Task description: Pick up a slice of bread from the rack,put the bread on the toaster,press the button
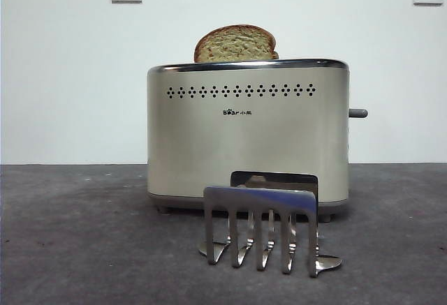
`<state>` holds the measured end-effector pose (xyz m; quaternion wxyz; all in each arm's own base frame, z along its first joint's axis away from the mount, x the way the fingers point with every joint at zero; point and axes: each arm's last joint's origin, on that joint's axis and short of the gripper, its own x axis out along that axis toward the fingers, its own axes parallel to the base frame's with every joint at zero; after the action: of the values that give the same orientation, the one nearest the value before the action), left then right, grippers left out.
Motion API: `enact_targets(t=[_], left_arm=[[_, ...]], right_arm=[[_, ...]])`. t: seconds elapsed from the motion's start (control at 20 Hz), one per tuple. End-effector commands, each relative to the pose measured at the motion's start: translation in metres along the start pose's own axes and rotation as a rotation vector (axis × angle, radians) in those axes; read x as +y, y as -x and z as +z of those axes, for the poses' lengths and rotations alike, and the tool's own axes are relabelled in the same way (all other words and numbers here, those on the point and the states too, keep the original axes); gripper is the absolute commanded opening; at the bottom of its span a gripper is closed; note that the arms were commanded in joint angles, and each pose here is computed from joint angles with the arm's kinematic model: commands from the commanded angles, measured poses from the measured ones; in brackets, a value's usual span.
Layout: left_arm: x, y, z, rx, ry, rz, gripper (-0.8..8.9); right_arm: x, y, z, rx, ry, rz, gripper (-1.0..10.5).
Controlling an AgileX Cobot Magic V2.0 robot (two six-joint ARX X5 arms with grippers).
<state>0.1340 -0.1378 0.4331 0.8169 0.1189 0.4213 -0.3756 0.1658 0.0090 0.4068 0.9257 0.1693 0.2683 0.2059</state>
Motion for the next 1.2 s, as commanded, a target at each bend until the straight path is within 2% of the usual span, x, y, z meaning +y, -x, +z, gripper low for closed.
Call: enact_targets(t=[0.05, 0.25, 0.6, 1.05, 1.15, 1.2], left_arm=[[0.000, -0.001, 0.000, 0.001, -0.014, -0.002, 0.18], [0.000, -0.001, 0.000, 0.001, -0.014, -0.002, 0.18], [0.007, 0.000, 0.000, -0.003, 0.014, 0.024, 0.18], [0.032, 0.014, -0.012, -0.043, 0.129, 0.111, 0.18], [0.047, 0.011, -0.027, -0.092, 0.076, 0.180, 0.18], [0.057, 0.004, -0.040, -0.169, 0.049, 0.234, 0.18]], right_arm=[[0.012, 0.029, 0.001, -0.070, 0.088, -0.161, 0.0], [0.025, 0.059, -0.002, -0.080, 0.097, -0.281, 0.0], [0.028, 0.077, -0.004, -0.016, 0.064, -0.496, 0.0], [0.017, 0.061, -0.009, 0.188, 0.007, -0.548, 0.0], [0.011, 0.050, -0.005, 0.224, -0.003, -0.553, 0.0], [0.008, 0.043, -0.002, 0.248, -0.009, -0.556, 0.0]])
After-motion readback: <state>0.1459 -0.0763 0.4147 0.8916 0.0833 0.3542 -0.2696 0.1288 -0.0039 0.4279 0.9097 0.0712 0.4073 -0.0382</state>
